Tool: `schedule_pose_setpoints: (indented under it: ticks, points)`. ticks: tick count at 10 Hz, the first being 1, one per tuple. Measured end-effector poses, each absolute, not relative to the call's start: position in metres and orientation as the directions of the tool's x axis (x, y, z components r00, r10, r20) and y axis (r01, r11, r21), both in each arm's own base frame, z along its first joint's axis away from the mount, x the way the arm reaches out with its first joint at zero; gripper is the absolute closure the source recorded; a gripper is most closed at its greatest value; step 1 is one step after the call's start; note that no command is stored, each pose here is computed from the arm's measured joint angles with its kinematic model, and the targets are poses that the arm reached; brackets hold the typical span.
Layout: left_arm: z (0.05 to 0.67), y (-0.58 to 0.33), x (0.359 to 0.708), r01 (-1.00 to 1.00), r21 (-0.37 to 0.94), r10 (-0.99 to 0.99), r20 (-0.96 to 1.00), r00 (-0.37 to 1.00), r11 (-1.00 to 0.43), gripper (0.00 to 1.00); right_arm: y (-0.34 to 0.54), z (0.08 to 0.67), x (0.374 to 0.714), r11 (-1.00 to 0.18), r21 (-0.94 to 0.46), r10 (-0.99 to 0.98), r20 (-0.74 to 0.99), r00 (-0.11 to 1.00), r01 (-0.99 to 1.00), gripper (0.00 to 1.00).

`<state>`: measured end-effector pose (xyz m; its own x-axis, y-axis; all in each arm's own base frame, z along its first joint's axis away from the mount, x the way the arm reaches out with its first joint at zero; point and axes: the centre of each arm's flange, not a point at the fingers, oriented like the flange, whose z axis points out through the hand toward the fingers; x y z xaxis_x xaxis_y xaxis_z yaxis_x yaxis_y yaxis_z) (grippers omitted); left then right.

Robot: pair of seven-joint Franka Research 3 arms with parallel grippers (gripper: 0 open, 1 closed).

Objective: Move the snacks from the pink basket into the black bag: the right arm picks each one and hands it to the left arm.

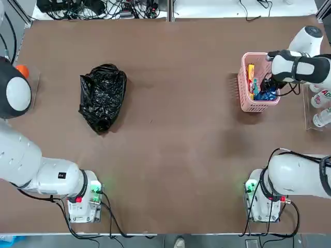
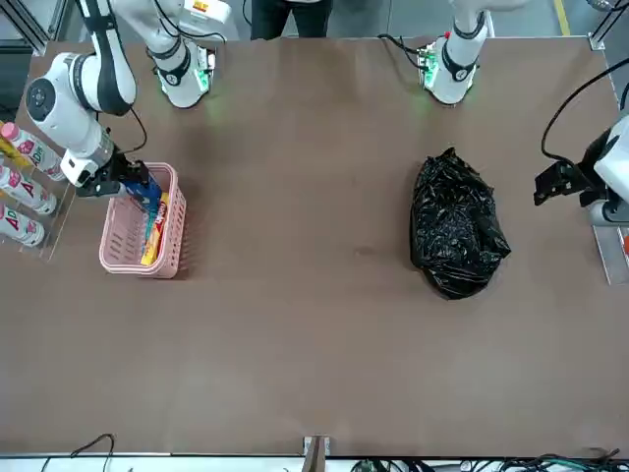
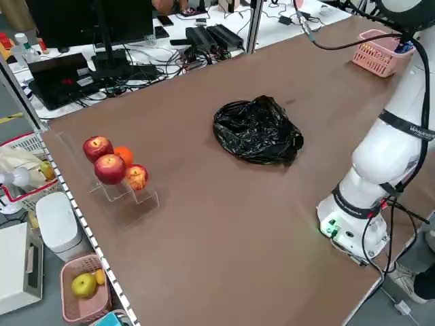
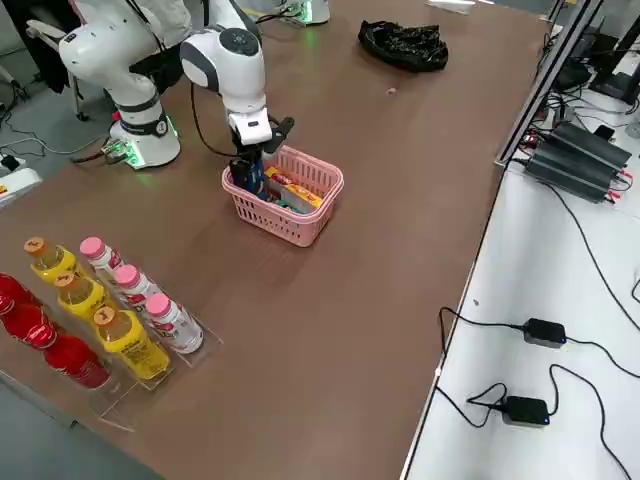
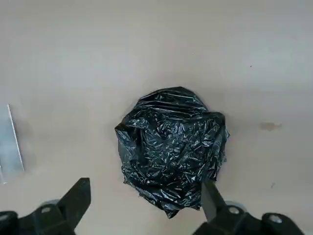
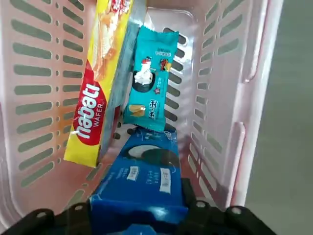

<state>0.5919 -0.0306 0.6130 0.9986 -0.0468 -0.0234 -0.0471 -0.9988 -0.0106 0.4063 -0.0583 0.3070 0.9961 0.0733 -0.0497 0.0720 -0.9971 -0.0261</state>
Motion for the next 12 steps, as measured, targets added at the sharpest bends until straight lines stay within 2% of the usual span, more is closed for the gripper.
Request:
schedule_pose_setpoints:
  ticks: [2,7,12]
  points:
    - [0.613,-0.032,0.592,-0.050,-0.010,-0.049,-0.020,0.999,-0.999,0.00,-0.058,0.307,0.406,-0.997,-0.026,0.074,-0.050,0.996,0.072,0.52]
    - [0.614,-0.031,0.594,-0.047,-0.010,-0.047,-0.007,0.999,-0.999,0.00,-0.059,0.314,0.410,-0.996,-0.033,0.087,-0.076,0.993,0.085,0.52]
    - [0.613,-0.025,0.598,-0.036,-0.011,-0.036,0.007,0.999,-0.999,0.00,-0.064,0.378,0.442,-0.994,-0.031,0.109,-0.124,0.986,0.106,0.53]
